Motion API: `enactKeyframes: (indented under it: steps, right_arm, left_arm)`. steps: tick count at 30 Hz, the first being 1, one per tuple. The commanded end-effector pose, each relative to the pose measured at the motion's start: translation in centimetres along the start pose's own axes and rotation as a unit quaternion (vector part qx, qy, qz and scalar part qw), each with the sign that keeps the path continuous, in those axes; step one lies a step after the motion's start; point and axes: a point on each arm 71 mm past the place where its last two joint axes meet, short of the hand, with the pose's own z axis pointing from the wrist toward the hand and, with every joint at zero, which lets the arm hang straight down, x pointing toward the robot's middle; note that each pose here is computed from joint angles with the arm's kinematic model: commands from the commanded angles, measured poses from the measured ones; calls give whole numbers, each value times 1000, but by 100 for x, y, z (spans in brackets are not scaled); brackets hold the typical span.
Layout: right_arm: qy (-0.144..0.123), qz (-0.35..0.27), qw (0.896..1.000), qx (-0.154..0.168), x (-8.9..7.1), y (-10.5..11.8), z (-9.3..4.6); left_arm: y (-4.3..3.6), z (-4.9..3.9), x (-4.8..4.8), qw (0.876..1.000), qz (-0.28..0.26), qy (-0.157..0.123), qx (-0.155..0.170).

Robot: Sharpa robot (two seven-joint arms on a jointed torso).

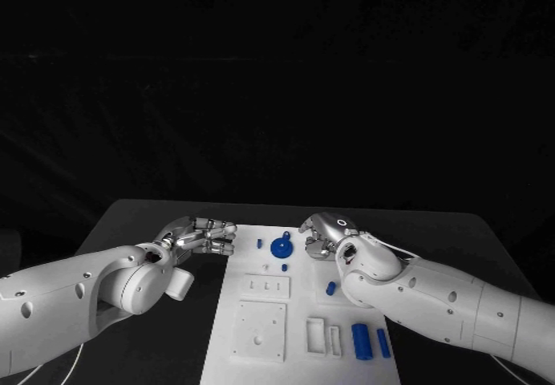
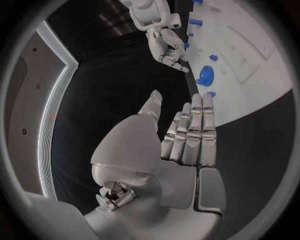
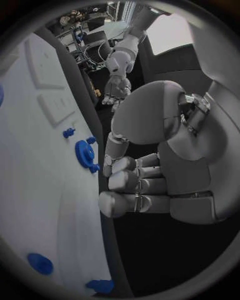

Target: Assemble the parts on the task board

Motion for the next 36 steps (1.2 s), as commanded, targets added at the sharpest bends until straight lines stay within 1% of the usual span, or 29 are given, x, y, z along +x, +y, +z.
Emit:
enactKeyframes:
  steps: [1, 5, 9, 12, 16, 19, 24, 28, 36]
  right_arm:
    - [-30, 24, 999, 9, -107, -72, -16]
    - [-11, 63, 998, 12, -223, -255, -37]
    - [-7, 72, 997, -16, -349, -442, -68]
    - [3, 82, 996, -32, -423, -672, -97]
    - [13, 95, 995, -28, -463, -941, -119]
    - [19, 96, 995, -15, -477, -1135, -130]
    - [28, 95, 995, 2, -475, -1321, -140]
    - [40, 92, 995, 9, -458, -1413, -143]
    - [63, 96, 993, 10, -386, -1518, -115]
  left_arm:
    - [-25, 1, -28, 1000, 21, -3, 17]
    - [-23, -1, -60, 999, 27, -3, 22]
    - [-17, -5, -69, 999, 30, 10, 29]
    - [-3, -11, -74, 998, 40, 23, 33]
    - [14, -18, -79, 998, 47, 32, 33]
    - [15, -25, -84, 997, 51, 29, 40]
    - [11, -31, -97, 997, 51, 19, 52]
    - [19, -34, -95, 997, 48, 20, 55]
    - [32, -36, -83, 997, 45, 24, 56]
